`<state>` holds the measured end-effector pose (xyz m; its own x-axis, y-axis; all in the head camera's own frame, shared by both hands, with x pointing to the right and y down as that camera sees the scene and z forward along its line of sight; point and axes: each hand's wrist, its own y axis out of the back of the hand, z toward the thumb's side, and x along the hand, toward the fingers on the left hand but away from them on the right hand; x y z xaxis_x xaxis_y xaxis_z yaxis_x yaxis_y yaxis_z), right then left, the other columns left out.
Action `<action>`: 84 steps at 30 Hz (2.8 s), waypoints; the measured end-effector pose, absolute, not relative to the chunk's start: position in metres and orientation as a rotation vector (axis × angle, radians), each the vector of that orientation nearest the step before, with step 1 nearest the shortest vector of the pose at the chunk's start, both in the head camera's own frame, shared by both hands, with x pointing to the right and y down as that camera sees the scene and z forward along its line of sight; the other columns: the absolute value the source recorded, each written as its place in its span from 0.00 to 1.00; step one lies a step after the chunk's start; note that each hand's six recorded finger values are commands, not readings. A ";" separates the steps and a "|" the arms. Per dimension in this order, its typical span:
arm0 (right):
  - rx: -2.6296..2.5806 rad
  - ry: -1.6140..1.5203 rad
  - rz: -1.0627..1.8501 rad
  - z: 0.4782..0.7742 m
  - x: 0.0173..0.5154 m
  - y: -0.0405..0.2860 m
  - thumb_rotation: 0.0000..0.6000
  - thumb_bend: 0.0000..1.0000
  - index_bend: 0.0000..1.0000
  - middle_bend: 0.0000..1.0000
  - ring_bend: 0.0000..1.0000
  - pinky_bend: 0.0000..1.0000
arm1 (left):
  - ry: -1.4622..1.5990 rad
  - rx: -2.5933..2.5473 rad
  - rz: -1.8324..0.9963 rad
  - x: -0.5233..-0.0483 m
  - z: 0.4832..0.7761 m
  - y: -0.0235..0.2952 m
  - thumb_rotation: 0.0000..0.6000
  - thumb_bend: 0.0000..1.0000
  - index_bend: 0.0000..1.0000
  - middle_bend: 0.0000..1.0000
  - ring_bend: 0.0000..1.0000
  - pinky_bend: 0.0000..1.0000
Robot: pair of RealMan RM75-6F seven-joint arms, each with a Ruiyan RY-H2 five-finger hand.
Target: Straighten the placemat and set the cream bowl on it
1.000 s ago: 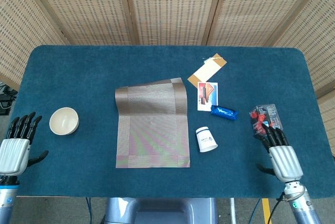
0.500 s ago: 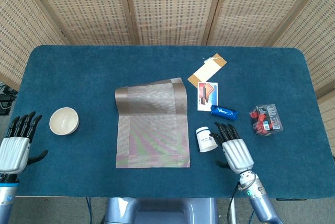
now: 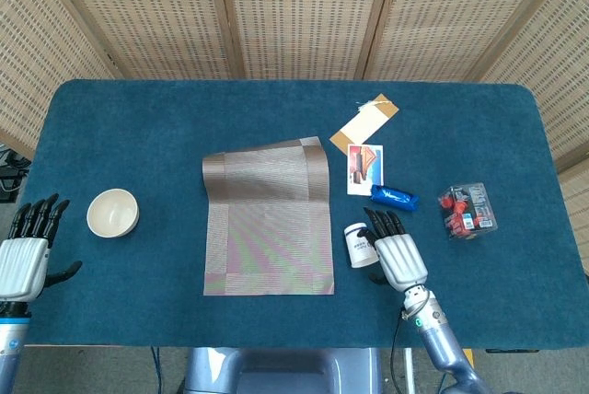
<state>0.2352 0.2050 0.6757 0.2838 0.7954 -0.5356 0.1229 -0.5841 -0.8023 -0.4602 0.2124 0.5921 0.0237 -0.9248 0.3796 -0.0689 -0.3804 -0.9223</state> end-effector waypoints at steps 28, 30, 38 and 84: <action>-1.902 -0.868 1.374 0.710 0.231 0.178 1.00 0.38 0.56 0.04 0.00 0.00 | 1.066 -1.577 -1.471 -0.466 0.600 0.208 1.00 0.13 0.06 0.00 0.00 0.00; -1.889 -0.878 1.363 0.707 0.231 0.173 1.00 0.38 0.57 0.04 0.00 0.00 | 1.069 -1.578 -1.473 -0.466 0.601 0.207 1.00 0.13 0.06 0.00 0.00 0.00; -1.795 -0.906 1.365 0.689 0.243 0.145 1.00 0.37 0.59 0.05 0.00 0.00 | 1.070 -1.579 -1.487 -0.468 0.605 0.206 1.00 0.13 0.07 0.00 0.00 0.00; -1.818 -0.943 1.430 0.704 0.260 0.147 1.00 0.64 0.68 0.09 0.00 0.00 | 1.063 -1.593 -1.485 -0.465 0.609 0.207 1.00 0.13 0.07 0.00 0.00 0.00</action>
